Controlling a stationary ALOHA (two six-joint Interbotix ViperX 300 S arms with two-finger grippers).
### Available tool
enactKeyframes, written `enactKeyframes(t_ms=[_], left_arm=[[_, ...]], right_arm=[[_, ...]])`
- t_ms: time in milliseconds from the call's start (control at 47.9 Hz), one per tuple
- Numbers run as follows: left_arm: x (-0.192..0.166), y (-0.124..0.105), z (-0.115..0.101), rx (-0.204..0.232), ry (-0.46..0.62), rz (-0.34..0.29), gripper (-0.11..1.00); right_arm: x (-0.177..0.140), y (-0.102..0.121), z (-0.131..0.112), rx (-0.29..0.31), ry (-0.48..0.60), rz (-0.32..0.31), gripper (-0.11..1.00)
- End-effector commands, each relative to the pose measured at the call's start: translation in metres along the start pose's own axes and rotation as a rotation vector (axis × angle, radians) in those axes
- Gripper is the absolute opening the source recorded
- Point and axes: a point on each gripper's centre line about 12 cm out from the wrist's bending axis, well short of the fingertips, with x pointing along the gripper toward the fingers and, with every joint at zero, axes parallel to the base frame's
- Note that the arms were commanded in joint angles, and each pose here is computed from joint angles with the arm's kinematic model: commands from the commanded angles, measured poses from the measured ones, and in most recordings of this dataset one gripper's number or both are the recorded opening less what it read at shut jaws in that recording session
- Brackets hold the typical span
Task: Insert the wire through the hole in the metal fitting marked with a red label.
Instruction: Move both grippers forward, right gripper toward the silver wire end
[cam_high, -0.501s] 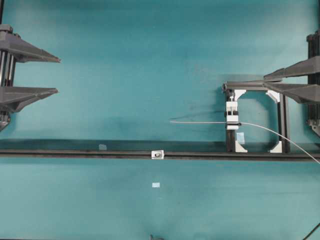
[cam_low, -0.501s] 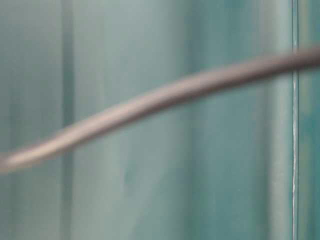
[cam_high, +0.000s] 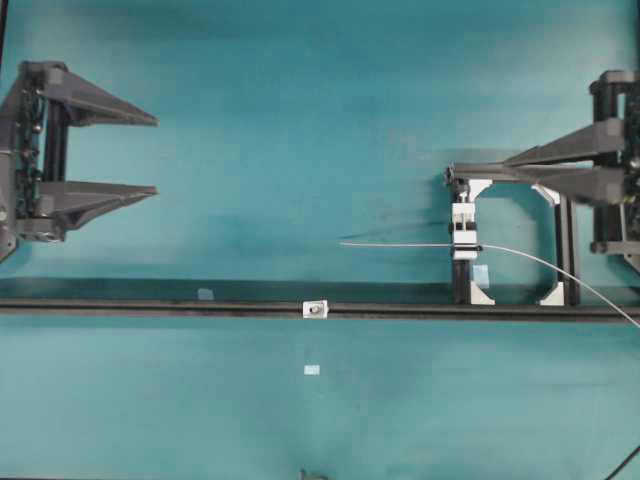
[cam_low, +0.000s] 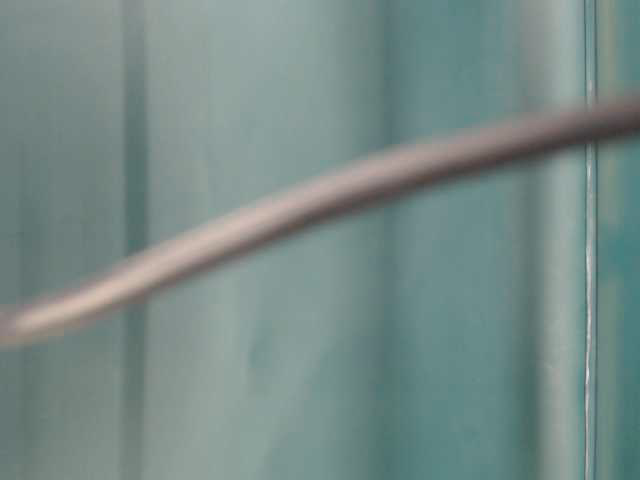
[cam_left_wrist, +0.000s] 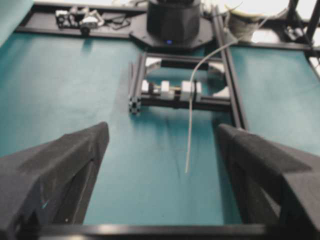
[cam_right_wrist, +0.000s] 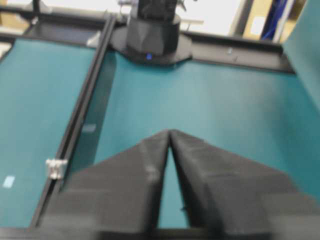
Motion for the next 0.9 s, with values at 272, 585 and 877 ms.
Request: enactKeyframes(t_ms=[272,585,877], left_arm=[[0.038,0.005,-0.023,-0.002,0.076,0.023,0.78],[0.051,0.014,-0.039,-0.003,0.128,0.057,0.81],[0.053,0.015,-0.054,0.002,0.175,0.058,0.86]], right_arm=[[0.025,-0.001,-0.017,0.028,0.106,-0.008,0.43],[0.044,-0.002,-0.033,0.112,0.205,-0.022,0.46],[0.060,-0.002,-0.045,0.136,0.268,-0.031,0.46]])
